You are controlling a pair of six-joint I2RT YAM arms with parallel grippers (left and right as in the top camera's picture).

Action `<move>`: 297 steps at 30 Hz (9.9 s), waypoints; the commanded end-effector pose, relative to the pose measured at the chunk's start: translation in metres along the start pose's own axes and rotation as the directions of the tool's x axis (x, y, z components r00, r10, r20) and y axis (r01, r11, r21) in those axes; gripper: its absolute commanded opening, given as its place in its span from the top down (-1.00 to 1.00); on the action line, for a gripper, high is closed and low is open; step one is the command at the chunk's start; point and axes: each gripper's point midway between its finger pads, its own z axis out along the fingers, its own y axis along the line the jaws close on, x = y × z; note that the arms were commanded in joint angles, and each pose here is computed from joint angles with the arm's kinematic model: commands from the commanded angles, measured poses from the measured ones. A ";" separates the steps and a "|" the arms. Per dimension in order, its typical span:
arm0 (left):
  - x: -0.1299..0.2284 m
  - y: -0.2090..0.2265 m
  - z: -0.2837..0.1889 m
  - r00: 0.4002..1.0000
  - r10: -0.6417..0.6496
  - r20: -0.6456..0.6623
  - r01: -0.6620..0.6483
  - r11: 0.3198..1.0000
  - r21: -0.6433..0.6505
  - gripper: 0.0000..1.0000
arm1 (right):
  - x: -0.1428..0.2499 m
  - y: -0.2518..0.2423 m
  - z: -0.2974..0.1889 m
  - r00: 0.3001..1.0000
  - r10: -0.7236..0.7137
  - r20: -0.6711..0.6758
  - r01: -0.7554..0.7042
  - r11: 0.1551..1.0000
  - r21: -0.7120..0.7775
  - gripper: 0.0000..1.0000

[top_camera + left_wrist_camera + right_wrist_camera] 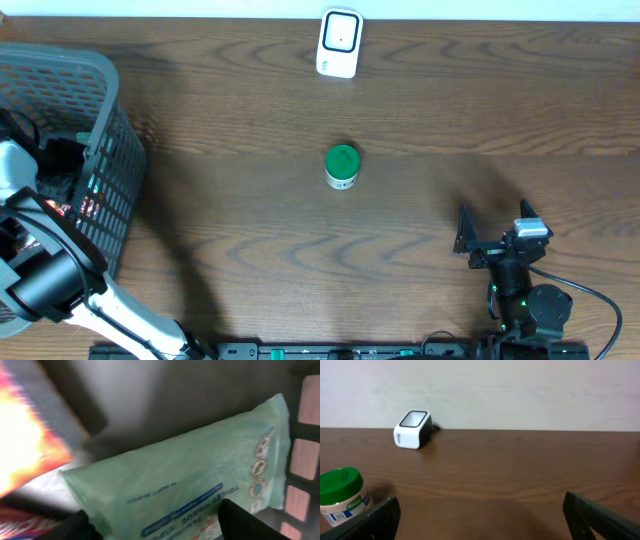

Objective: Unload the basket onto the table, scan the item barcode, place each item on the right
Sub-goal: 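Reach the left gripper into the basket toward the green tissue pack, then grasp the green tissue pack with the left gripper and lift, then pass the tissue pack under the scanner and drop it right of jar, then reach into the basket and grasp the red Top chocolate bar, then carry the chocolate bar past the scanner and place it left of jar, then return the left gripper into the basket above the Kleenex pack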

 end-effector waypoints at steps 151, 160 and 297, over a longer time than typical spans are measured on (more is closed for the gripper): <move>0.008 0.099 -0.034 0.866 -0.394 0.308 0.500 0.709 -0.497 -0.95 | 0.001 0.001 0.000 1.000 0.013 -0.002 -0.013 1.000 -0.002 -0.99; 0.014 0.110 -0.014 0.886 -0.379 0.269 0.464 0.691 -0.554 -0.50 | 0.001 0.001 0.000 1.000 0.014 -0.002 -0.014 1.000 -0.002 -0.98; 0.315 -0.256 -0.228 0.715 0.573 0.401 -0.630 0.278 0.725 -0.96 | 0.001 0.001 0.000 1.000 0.013 -0.002 -0.013 1.000 -0.002 -0.98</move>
